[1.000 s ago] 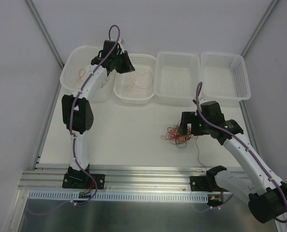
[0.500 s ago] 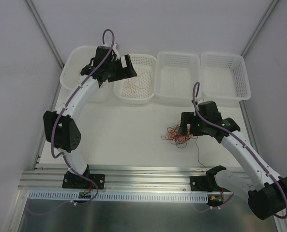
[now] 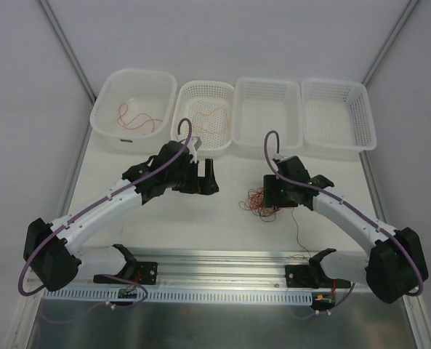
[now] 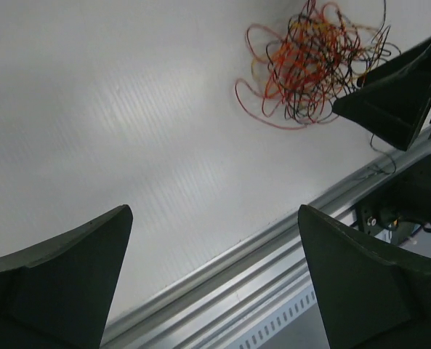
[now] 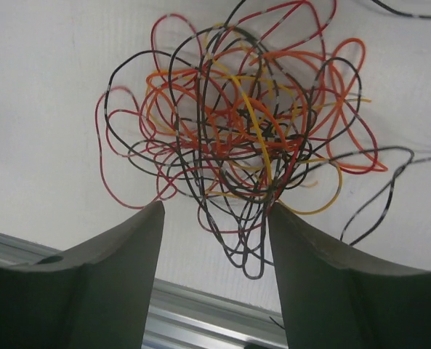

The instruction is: Untangle the cables

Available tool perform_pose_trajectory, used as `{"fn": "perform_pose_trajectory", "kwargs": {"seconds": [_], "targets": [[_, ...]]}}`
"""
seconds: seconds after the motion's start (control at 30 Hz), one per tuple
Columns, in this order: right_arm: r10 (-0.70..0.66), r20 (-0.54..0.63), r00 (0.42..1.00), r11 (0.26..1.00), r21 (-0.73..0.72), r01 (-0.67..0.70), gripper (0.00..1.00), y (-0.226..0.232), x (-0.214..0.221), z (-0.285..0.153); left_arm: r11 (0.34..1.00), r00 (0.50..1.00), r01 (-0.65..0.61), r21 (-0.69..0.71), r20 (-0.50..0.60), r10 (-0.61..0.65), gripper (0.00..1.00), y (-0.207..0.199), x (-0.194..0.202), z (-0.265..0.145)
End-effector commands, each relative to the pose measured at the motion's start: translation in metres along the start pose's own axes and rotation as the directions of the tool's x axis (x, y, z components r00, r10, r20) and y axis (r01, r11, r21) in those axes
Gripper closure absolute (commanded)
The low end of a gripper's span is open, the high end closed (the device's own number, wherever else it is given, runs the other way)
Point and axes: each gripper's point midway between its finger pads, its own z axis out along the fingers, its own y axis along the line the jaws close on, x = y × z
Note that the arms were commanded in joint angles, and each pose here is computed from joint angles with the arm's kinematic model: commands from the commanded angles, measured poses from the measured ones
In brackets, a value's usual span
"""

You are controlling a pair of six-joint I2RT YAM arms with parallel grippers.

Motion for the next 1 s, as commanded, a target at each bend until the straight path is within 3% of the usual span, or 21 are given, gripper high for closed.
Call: {"fn": "perform_pose_trajectory", "kwargs": {"seconds": [0.0,0.07,0.23,0.37,0.5,0.73,0.97], "targets": [[-0.046,0.049,0.998,0.993,-0.108,0.051,0.39,0.045,-0.015,0.01,0.997,0.997,0.071,-0.022,0.044,-0.07,0.01,0.006,0.018,-0.014],[-0.122,0.051,0.991,0.982,-0.137,0.128,0.44,0.074,-0.02,0.014,0.994,0.995,0.096,-0.046,0.023,-0.095,0.01,0.021,0.043,-0.016],[-0.328,0.018,0.944,0.922,-0.212,0.324,0.47,0.13,-0.019,0.018,0.991,0.992,0.124,-0.05,0.038,-0.122,0.01,0.034,0.062,-0.025],[-0.34,0.067,0.938,0.913,-0.216,0.346,0.46,0.148,-0.024,-0.005,0.989,0.99,0.137,-0.049,0.022,-0.136,0.01,0.037,0.07,-0.024],[-0.284,0.122,0.951,0.944,-0.136,0.3,0.46,0.123,-0.026,-0.028,0.989,0.99,0.138,-0.06,0.015,-0.137,0.01,0.036,0.069,-0.02],[-0.207,0.053,0.977,0.975,0.087,0.202,0.51,0.044,0.01,-0.033,0.991,0.993,0.117,-0.061,-0.012,-0.118,0.02,0.025,0.058,-0.003],[-0.112,-0.045,0.993,0.993,-0.03,0.11,0.53,0.046,0.045,-0.005,0.985,0.986,0.156,-0.08,-0.042,-0.16,0.03,0.016,0.055,0.023]]}}
